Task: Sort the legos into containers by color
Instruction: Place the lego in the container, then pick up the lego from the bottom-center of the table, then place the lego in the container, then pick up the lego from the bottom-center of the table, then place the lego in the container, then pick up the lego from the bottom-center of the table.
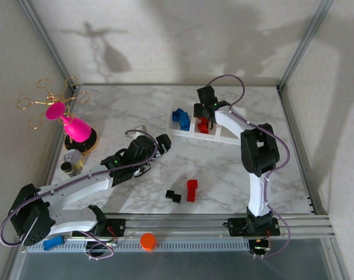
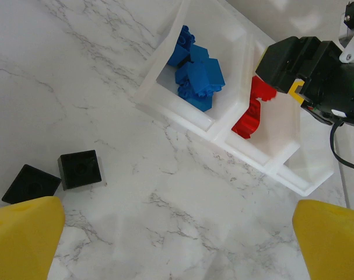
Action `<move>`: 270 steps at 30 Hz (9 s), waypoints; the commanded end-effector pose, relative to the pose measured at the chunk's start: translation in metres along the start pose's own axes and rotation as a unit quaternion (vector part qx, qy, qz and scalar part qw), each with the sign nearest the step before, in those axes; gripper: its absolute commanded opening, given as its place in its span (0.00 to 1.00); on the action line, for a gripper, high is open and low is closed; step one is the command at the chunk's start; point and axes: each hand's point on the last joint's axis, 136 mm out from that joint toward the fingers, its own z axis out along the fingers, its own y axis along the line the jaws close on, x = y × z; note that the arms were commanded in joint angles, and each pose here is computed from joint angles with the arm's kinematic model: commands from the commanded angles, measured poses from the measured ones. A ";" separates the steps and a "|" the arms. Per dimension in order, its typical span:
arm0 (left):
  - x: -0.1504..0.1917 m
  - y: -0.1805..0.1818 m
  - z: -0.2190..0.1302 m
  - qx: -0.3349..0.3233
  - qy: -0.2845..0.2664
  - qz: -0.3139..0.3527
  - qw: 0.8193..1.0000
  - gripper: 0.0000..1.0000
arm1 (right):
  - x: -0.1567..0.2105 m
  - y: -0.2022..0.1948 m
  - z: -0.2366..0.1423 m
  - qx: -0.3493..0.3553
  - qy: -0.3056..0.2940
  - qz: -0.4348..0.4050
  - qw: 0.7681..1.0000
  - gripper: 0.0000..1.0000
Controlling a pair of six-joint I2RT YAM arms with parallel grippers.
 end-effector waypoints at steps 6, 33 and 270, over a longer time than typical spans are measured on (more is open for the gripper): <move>-0.013 -0.011 -0.015 0.026 -0.007 -0.015 1.000 1.00 | -0.025 0.011 -0.048 -0.038 -0.035 0.006 0.999 0.80; 0.061 0.044 -0.052 0.002 0.051 -0.027 0.998 1.00 | 0.233 0.032 -0.169 -0.133 0.128 -0.014 0.983 0.83; 0.014 0.012 -0.046 0.055 0.018 -0.003 0.998 1.00 | 0.080 0.041 -0.159 -0.142 -0.010 -0.012 0.990 0.67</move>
